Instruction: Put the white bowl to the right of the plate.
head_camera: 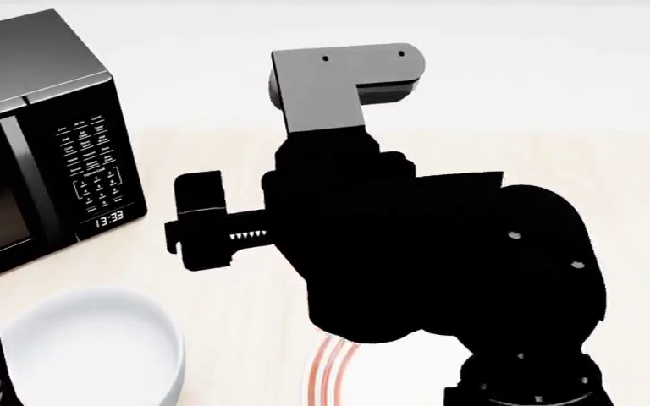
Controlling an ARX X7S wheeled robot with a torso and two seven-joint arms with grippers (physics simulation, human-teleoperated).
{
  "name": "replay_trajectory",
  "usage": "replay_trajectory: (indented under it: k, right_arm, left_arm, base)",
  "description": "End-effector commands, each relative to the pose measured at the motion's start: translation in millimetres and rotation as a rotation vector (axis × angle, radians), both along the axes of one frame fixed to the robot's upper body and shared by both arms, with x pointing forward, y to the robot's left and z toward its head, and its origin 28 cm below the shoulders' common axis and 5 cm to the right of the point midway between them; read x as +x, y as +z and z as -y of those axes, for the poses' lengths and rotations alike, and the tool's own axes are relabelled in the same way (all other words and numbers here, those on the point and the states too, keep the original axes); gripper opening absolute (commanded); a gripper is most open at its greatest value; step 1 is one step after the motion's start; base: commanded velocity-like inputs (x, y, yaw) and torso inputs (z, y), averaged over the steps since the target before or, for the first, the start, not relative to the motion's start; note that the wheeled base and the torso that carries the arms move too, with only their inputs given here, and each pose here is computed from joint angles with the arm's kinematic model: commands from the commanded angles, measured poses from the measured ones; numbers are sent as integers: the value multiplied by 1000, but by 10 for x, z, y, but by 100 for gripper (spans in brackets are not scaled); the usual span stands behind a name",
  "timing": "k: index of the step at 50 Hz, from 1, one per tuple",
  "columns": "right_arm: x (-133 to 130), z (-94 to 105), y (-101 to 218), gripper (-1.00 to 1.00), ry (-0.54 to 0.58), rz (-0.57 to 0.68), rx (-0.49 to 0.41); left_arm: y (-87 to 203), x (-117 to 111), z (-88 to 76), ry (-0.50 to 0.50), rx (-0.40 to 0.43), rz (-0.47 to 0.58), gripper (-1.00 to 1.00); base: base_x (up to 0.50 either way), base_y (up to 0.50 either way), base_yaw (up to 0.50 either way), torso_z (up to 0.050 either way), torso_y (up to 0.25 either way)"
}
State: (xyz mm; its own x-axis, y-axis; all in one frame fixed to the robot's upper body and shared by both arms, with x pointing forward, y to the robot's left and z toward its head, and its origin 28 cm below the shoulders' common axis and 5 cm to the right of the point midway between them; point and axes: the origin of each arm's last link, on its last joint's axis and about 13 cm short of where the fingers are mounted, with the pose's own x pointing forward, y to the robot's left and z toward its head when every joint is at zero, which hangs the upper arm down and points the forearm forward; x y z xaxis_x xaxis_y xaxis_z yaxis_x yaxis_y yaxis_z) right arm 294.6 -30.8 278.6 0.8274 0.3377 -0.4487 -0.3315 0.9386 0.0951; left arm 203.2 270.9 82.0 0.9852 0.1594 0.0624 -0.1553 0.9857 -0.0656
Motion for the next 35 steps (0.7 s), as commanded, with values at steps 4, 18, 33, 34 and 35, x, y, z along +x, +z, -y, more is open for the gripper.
replay_trajectory:
  k: [4,18,33,34,35]
  right_arm:
    - [6,-294,-2,100,29,-129,-23]
    - [218,-494,-205,100,22,-221,-44]
    - [325,-618,-366,100,43,-341,-30]
    - [330,-625,-385,100,43,-353,-31]
    - [335,-628,-392,100,42,-355,-31]
  left_arm:
    - [13,-53,-172,99,-6,26,100]
    - [35,-107,-264,129,-6,37,100]
    - [72,-130,-282,130,-17,49,100]
    - [72,-132,-281,129,-17,50,100]
    - [72,-134,-281,129,-17,50,100]
  base:
    - [0,0,0,0,0]
    - [0,0,0,0,0]
    - [0,0,0,0,0]
    - [0,0,0,0,0]
    - [0,0,0,0,0]
